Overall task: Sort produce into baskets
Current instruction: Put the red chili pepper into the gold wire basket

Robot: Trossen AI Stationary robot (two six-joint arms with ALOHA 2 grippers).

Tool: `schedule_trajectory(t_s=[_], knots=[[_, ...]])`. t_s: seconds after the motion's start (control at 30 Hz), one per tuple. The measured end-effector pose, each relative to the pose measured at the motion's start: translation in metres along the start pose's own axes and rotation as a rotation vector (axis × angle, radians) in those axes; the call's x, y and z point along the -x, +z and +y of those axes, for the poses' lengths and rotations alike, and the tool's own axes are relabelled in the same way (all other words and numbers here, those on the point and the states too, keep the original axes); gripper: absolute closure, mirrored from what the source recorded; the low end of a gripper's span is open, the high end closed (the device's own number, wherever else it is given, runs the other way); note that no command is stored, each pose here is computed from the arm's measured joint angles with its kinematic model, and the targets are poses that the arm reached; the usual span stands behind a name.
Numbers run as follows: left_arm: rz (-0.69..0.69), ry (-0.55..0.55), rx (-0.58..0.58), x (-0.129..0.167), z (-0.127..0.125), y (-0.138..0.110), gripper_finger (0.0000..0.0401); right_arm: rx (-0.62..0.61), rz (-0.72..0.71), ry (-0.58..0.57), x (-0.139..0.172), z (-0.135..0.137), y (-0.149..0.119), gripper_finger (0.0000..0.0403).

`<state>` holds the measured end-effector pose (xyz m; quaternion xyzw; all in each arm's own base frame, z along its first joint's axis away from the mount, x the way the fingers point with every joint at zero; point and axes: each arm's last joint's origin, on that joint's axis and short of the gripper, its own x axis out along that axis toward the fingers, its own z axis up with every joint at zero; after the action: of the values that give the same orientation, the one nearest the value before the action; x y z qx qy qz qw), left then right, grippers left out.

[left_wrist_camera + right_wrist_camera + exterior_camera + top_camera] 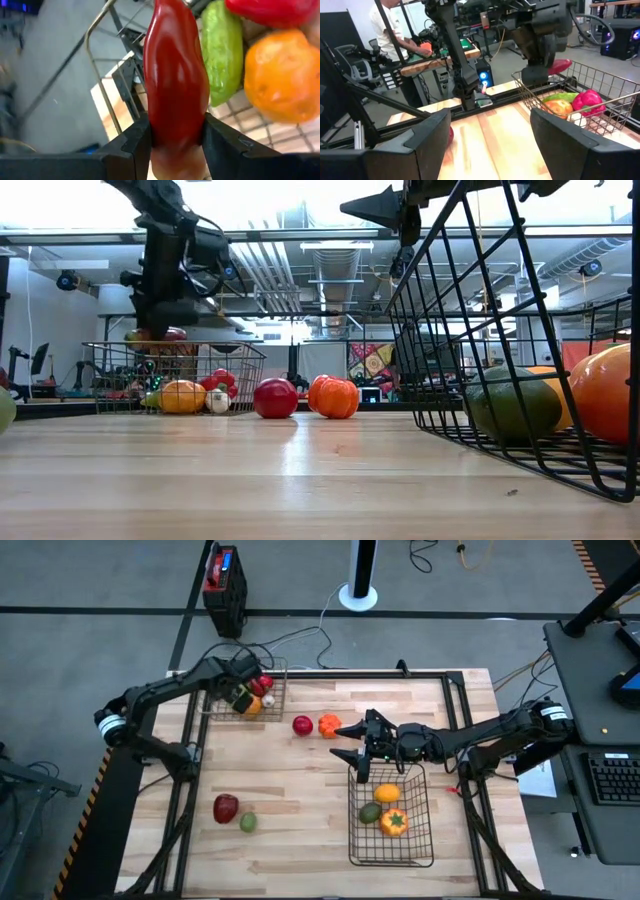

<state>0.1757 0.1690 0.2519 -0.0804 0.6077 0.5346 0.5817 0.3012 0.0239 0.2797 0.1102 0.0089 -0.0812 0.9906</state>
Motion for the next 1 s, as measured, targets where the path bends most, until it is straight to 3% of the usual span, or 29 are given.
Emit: schedule_trajectory(t_s=[0.3, 0.43, 0.73, 0.9, 1.0], knots=[[0.034, -0.007, -0.427, -0.0084, -0.0090, 0.0099, 0.0271, 0.001, 0.005, -0.001, 0.0000, -0.0001, -0.0005, 0.0142], [0.048, -0.012, -0.565, -0.0089, -0.0091, 0.0082, 0.0271, -0.004, 0.020, -0.005, 0.0000, -0.0005, -0.0020, 0.0137], [0.013, -0.125, -0.766, -0.0024, -0.0060, 0.0030, 0.0271, 0.002, 0.039, -0.009, 0.0000, -0.0009, -0.0040, 0.0136], [-0.002, -0.223, -0.788, -0.0040, -0.0062, 0.0029, 0.0271, 0.006, 0.051, -0.012, 0.0001, -0.0012, -0.0052, 0.0140], [0.000, -0.221, -0.785, -0.0052, -0.0055, 0.0025, 0.0271, 0.006, 0.053, -0.012, 0.0001, -0.0012, -0.0055, 0.0139]])
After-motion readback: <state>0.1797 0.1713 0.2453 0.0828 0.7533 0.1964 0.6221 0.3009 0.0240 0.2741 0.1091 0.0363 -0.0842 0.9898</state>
